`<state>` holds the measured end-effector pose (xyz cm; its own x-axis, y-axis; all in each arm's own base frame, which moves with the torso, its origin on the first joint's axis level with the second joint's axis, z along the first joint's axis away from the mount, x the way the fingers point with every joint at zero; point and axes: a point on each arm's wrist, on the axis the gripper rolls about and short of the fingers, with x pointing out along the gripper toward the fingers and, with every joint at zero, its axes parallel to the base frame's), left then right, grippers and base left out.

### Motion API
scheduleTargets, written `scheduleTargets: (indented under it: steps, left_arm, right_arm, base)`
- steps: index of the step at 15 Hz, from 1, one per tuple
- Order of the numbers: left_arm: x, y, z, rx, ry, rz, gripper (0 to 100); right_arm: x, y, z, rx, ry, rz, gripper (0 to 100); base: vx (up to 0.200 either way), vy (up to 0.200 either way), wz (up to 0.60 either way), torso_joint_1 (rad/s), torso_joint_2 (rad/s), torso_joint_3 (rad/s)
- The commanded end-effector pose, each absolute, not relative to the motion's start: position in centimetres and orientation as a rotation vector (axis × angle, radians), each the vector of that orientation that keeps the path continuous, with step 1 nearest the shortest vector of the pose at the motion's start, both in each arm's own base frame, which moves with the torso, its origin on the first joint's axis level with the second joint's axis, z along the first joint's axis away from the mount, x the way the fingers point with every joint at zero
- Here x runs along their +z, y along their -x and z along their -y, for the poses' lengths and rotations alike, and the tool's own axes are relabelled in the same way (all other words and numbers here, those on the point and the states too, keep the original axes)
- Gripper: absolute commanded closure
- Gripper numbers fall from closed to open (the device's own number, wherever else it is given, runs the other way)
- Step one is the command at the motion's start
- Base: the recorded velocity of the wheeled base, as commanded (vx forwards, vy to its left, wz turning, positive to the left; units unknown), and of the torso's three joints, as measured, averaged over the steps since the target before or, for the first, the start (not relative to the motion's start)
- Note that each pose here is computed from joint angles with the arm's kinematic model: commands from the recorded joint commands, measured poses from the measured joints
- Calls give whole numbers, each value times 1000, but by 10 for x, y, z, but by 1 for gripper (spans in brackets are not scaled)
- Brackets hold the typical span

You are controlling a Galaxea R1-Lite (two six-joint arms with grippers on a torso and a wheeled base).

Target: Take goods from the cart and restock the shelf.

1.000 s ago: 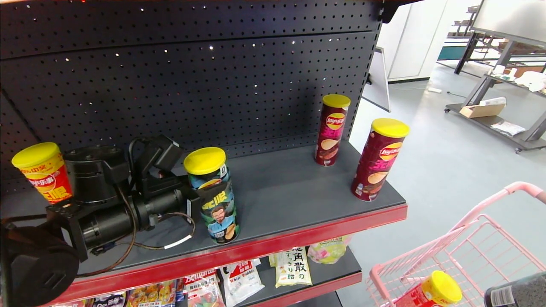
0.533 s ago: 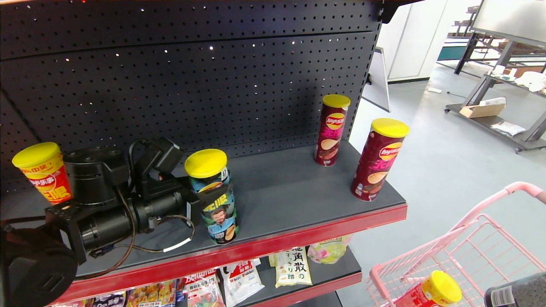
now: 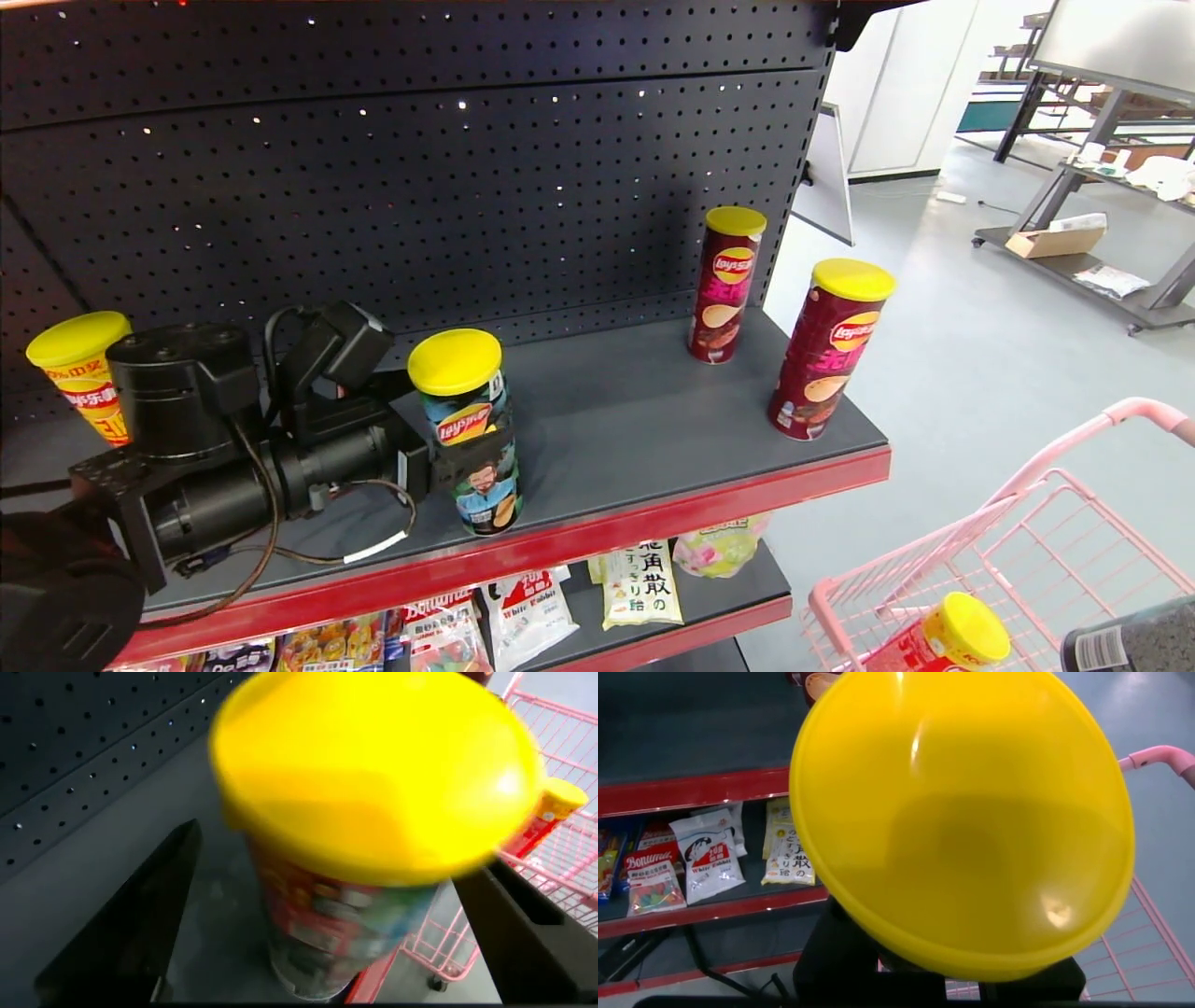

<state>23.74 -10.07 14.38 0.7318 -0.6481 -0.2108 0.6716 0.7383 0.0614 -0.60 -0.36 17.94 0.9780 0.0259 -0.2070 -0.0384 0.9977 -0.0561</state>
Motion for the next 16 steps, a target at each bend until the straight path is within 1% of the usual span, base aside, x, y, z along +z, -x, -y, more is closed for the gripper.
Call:
scheduleTargets:
  steps: [1, 6, 9, 11, 12, 13, 14, 15, 16]
  left_arm:
    - [147, -227, 96, -729, -150, -164, 0]
    - [143, -190, 81, -724, -154, -173, 0]
    - [131, -149, 64, -716, -152, -200, 0]
    - [131, -125, 50, -665, -149, -174, 0]
    - [133, -115, 40, -555, -155, -174, 0]
    - [137, -107, 32, -425, -164, -193, 0]
    - [139, -103, 28, -362, -174, -207, 0]
    - [151, -87, 18, -221, -190, -254, 0]
    - [159, -77, 16, -218, -191, -280, 0]
  right_arm:
    - [181, 6, 4, 33, 61, -205, 100]
    - [181, 6, 4, 29, 61, -202, 100]
    - [178, 7, 4, 28, 63, -206, 100]
    - [175, 6, 4, 39, 66, -220, 100]
    - [174, 4, 3, 44, 69, -232, 100]
    - [174, 2, 3, 48, 74, -244, 100]
    - [175, -1, 2, 47, 77, -255, 100]
    - [176, -7, 2, 44, 81, -287, 100]
    - [176, -9, 1, 32, 84, -300, 100]
  base:
    - [0, 0, 0, 0, 0, 0]
    - [0, 0, 0, 0, 0, 0]
    - [0, 0, 0, 0, 0, 0]
    - [0, 0, 0, 0, 0, 0]
    - [0, 0, 0, 0, 0, 0]
    - [0, 0, 0, 0, 0, 0]
    - [0, 0, 0, 0, 0, 0]
    - [0, 0, 0, 0, 0, 0]
    - [0, 0, 0, 0, 0, 0]
